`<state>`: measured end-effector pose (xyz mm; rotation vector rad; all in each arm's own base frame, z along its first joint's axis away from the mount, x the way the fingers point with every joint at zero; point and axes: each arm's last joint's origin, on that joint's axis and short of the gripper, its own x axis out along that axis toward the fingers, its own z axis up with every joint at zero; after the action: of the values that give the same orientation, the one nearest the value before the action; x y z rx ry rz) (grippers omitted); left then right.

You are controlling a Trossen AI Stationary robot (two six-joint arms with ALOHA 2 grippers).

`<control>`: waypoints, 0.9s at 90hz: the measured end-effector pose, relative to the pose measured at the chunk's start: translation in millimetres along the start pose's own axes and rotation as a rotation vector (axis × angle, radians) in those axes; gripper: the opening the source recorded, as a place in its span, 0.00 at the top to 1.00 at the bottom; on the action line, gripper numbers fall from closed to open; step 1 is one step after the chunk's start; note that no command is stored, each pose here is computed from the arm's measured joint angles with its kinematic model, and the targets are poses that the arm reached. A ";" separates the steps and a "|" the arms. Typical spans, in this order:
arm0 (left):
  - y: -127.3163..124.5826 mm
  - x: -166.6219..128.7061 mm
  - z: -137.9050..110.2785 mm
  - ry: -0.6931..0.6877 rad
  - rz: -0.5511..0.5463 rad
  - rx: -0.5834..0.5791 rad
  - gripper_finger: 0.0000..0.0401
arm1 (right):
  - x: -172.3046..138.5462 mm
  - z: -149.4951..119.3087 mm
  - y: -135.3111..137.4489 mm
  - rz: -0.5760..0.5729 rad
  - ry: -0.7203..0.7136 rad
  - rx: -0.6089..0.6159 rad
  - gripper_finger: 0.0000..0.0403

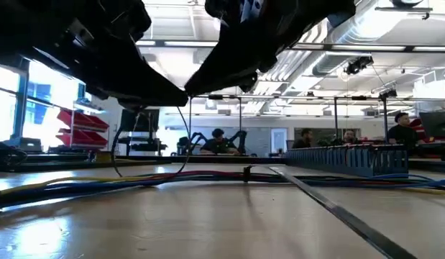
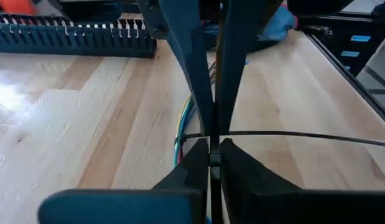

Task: Ziptie cables
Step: Wrap the black zip tie on the cables

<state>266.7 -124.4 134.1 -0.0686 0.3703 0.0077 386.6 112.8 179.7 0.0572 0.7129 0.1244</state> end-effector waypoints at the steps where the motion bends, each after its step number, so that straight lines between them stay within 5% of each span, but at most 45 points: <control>1: -0.1 0.0 -0.1 0.001 0.000 0.001 0.97 | -0.1 -0.9 1.0 -0.003 0.007 0.004 1.00; 61: -0.8 -1.7 -8.5 0.088 -0.023 0.042 0.97 | -42.6 -88.1 116.2 -0.071 0.501 0.295 1.00; 81: 1.6 -2.5 -15.8 0.161 -0.005 0.043 0.97 | -67.9 -117.7 159.2 -0.104 0.551 0.436 1.00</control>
<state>258.6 -123.9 120.2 -0.0279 0.5309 -0.0104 243.6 262.6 149.9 0.4144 1.2823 -0.1244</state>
